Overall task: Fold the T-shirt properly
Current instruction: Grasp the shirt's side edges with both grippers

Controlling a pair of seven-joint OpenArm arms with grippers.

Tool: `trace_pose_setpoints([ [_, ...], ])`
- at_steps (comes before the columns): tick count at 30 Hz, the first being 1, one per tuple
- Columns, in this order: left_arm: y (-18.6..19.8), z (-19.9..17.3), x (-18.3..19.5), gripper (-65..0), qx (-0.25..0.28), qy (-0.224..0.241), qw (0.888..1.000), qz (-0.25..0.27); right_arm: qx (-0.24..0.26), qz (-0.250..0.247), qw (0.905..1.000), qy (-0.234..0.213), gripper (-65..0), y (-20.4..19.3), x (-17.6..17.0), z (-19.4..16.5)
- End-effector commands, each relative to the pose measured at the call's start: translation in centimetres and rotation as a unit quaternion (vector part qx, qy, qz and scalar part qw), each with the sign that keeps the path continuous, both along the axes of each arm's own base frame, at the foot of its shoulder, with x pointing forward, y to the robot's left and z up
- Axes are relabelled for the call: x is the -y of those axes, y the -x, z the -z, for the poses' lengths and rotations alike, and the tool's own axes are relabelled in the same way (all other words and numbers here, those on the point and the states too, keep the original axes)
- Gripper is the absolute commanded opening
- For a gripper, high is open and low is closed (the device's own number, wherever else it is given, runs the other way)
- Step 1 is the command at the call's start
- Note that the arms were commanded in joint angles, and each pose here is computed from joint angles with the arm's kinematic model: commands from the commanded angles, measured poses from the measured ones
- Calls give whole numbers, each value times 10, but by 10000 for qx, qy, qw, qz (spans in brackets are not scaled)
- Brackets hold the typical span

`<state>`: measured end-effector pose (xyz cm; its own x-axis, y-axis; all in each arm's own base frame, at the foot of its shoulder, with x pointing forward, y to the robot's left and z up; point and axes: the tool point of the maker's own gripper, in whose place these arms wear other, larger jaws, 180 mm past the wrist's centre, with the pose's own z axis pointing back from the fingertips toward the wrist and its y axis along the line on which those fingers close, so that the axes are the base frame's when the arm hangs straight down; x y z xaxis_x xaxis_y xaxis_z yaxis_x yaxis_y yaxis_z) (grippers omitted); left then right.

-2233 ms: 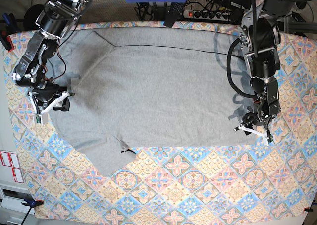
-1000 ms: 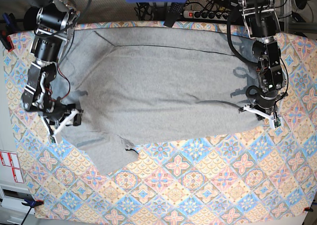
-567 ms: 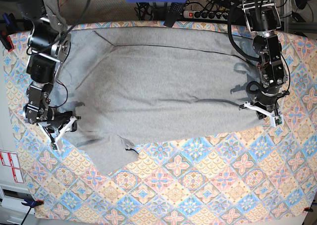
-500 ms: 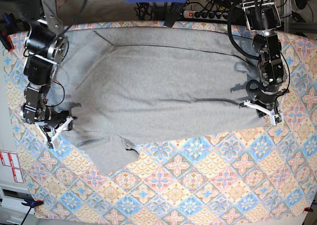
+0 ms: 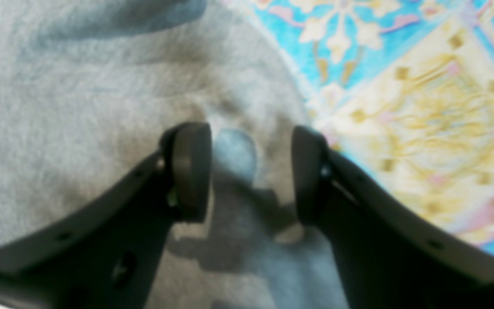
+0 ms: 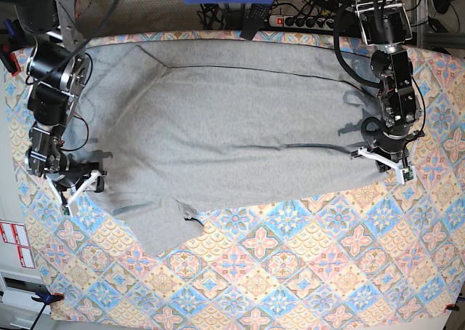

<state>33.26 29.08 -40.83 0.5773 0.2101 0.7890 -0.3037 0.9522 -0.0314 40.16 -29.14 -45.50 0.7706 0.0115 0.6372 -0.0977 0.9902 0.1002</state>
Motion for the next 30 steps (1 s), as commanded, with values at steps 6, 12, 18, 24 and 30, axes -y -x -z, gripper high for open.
trace_pose_setpoints([
  [6, -5, -13, -7, -650, 215, -126, 9997, -6, 319, 228, 9987, -328, -351, -2, 0, 6],
  [12, -4, -12, -3, -650, 259, 67, 9996, -39, 245, 245, 9987, -367, -351, 3, -2, 11],
  [18, -5, -12, -2, -650, 318, 237, 9992, -78, 431, 228, 9987, -175, -352, 8, 7, 6],
  [24, -5, -12, -2, -650, 313, 239, 9992, -81, 632, 206, 9977, 132, -352, 5, 28, -10],
  [30, 1, -8, -2, -650, 251, 244, 9994, -81, 687, 229, 9972, 166, -348, 5, 33, -13],
])
